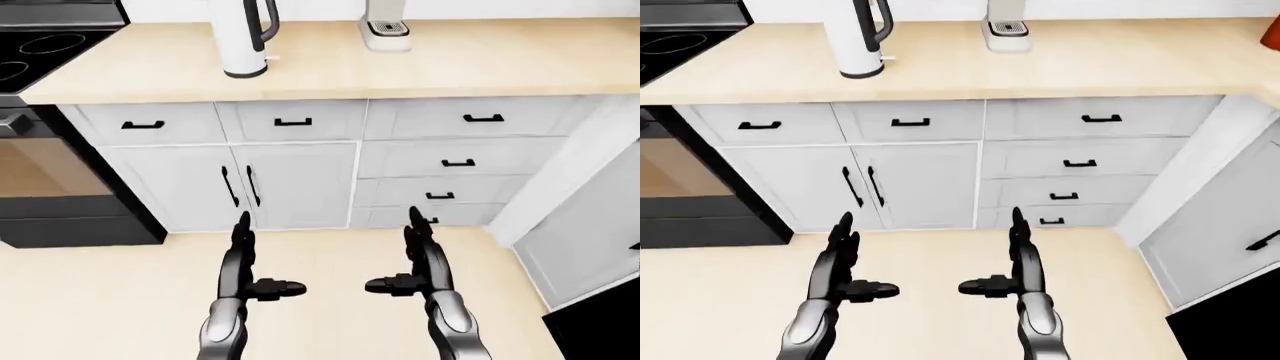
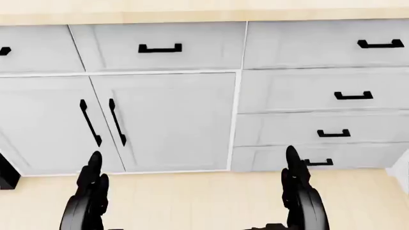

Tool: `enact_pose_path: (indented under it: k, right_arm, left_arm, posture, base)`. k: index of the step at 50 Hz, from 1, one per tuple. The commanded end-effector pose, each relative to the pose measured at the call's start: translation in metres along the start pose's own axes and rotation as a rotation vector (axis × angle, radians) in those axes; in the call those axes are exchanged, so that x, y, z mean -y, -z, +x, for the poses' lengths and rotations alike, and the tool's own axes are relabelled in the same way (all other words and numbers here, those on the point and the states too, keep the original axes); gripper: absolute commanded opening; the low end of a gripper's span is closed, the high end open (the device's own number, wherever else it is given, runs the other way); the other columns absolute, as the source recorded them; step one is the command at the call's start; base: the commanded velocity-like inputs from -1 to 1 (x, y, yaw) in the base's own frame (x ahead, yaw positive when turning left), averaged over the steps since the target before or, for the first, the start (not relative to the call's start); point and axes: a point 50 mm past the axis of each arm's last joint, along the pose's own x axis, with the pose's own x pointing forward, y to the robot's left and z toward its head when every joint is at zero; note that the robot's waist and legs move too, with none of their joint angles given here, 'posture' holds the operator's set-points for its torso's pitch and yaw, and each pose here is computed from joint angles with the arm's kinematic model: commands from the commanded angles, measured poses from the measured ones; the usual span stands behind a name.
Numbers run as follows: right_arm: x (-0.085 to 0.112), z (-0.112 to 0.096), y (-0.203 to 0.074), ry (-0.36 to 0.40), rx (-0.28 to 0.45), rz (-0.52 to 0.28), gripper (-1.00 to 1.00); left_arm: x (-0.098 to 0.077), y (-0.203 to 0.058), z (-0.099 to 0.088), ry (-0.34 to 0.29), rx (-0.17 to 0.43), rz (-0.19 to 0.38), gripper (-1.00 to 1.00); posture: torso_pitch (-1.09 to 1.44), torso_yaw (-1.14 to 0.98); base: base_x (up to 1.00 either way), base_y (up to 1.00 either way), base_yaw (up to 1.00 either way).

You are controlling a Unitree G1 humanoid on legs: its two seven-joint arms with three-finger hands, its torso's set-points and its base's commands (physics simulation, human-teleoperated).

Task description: Close the lid of the electric kettle.

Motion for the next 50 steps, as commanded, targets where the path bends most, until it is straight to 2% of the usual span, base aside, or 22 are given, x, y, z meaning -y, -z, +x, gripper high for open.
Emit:
enact_pose_path:
  k: [1, 19, 29, 33, 39, 44, 50]
  right_arm:
    - [-0.002, 0.004, -0.033, -0.014, 0.171, -0.015, 1.00]
    - [-0.002, 0.004, -0.029, -0.015, 0.157, -0.023, 1.00]
    - [0.002, 0.001, -0.036, -0.006, 0.166, -0.028, 1.00]
    - [0.005, 0.001, -0.038, 0.002, 0.175, -0.026, 1.00]
    - [0.019, -0.007, -0.064, 0.037, 0.214, -0.017, 1.00]
    - [0.040, -0.020, -0.091, 0.092, 0.263, -0.009, 1.00]
    - [0.062, -0.042, -0.126, 0.154, 0.322, -0.023, 1.00]
  left_arm:
    - [-0.001, -0.033, 0.004, 0.002, 0.167, -0.001, 1.00]
    - [-0.001, -0.030, 0.005, 0.009, 0.158, 0.002, 1.00]
    - [-0.005, -0.038, 0.005, -0.002, 0.170, -0.007, 1.00]
    - [-0.010, -0.050, 0.003, -0.015, 0.187, -0.018, 1.00]
    - [-0.023, -0.074, 0.003, -0.049, 0.229, -0.030, 1.00]
    - [-0.042, -0.103, 0.001, -0.105, 0.287, -0.033, 1.00]
    - [-0.069, -0.146, -0.009, -0.176, 0.369, -0.065, 1.00]
  posture:
    - [0.00, 0.00]
    - [0.00, 0.00]
    - [0.00, 0.00]
    - [0.00, 0.00]
    - [0.00, 0.00]
    - [0.00, 0.00]
    - [0.00, 0.00]
  base:
    - [0.00, 0.00, 0.00]
    - [0.00, 0.00, 0.00]
    - [0.00, 0.00, 0.00]
    - [0.00, 0.00, 0.00]
    - [0.00, 0.00, 0.00]
    - [0.00, 0.00, 0.00]
    - [0.00, 0.00, 0.00]
